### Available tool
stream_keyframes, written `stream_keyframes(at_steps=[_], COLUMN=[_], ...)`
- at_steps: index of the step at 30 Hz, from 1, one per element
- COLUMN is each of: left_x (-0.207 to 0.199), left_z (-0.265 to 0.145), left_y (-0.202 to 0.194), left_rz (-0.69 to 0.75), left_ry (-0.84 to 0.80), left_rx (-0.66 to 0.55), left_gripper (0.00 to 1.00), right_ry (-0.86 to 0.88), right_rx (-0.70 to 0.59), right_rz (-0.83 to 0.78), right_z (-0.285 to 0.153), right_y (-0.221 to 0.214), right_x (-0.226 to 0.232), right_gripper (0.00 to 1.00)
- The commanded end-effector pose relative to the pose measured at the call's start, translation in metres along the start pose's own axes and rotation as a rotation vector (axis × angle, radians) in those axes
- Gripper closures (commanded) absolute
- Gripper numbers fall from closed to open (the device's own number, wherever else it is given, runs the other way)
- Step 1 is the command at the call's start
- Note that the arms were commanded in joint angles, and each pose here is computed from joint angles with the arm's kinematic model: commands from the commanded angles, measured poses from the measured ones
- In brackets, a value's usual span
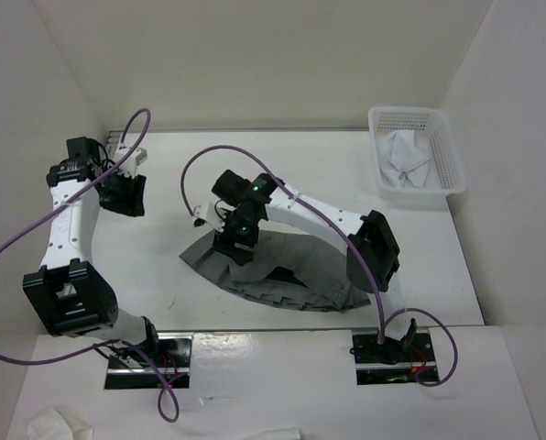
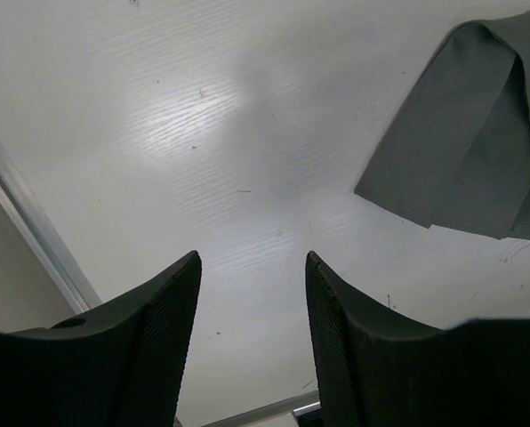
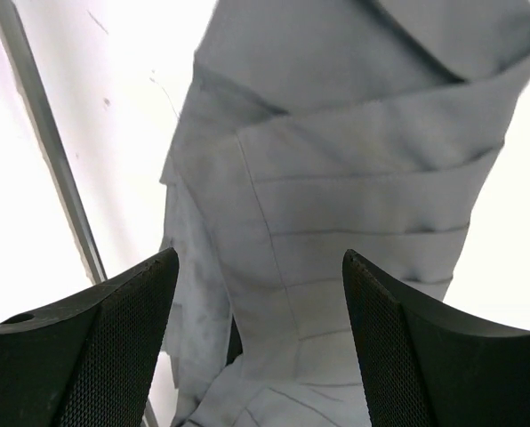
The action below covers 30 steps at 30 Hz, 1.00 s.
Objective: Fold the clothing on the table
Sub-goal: Fold the skirt
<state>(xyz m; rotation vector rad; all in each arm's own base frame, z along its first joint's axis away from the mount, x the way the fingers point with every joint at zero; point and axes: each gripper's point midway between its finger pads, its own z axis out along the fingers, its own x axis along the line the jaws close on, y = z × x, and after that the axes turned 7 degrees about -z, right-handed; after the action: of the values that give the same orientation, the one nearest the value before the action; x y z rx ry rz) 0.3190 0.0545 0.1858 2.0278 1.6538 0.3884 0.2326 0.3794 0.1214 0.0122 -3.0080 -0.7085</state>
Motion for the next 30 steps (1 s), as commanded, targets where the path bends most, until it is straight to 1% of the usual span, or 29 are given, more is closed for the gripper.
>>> stream_keyframes(at_steps=[1, 2, 3, 8, 10, 11, 12, 14, 18, 26, 28, 30], left_x=[0.014, 0.012, 0.017, 0.034, 0.036, 0.041, 0.04, 0.041, 0.046, 0.046, 0.046, 0.046], left_z=[-0.011, -0.015, -0.021, -0.043, -0.045, -0.053, -0.052, -0.052, -0.049, -0.052, -0.052, -0.052], left_y=[0.002, 0.003, 0.002, 0.003, -0.001, 0.003, 0.0, 0.0, -0.009, -0.006, -0.006, -0.006], left_rz=[-0.052, -0.064, -0.088, -0.166, -0.202, -0.208, -0.21, -0.226, -0.258, -0.252, -0.252, -0.252], left_ry=[0.072, 0.077, 0.101, 0.202, 0.222, 0.255, 0.253, 0.268, 0.28, 0.287, 0.287, 0.287], left_rx=[-0.039, -0.05, -0.059, -0.134, -0.145, -0.181, -0.176, -0.193, -0.173, -0.191, -0.191, -0.191], left_gripper=[0.41, 0.41, 0.41, 0.33, 0.28, 0.27, 0.23, 0.2, 0.19, 0.19, 0.19, 0.19], right_ry=[0.024, 0.008, 0.016, 0.008, 0.022, 0.01, -0.001, -0.013, -0.058, -0.063, -0.075, -0.088], right_rx=[-0.013, 0.004, 0.02, 0.046, 0.063, 0.062, 0.071, 0.083, 0.105, 0.123, 0.129, 0.126], right_rz=[-0.074, -0.091, -0.117, -0.136, -0.132, -0.144, -0.144, -0.153, -0.155, -0.153, -0.154, -0.156], right_z=[0.014, 0.02, 0.027, 0.043, 0.049, 0.051, 0.053, 0.057, 0.06, 0.068, 0.069, 0.069], right_y=[0.025, 0.026, 0.029, 0.028, 0.024, 0.027, 0.024, 0.022, 0.014, 0.0, -0.002, 0.0], right_x=[0.025, 0.027, 0.038, 0.046, 0.052, 0.053, 0.051, 0.053, 0.045, 0.046, 0.044, 0.042], right_gripper=[0.21, 0.21, 0.21, 0.21, 0.21, 0.21, 0.21, 0.21, 0.21, 0.21, 0.22, 0.27])
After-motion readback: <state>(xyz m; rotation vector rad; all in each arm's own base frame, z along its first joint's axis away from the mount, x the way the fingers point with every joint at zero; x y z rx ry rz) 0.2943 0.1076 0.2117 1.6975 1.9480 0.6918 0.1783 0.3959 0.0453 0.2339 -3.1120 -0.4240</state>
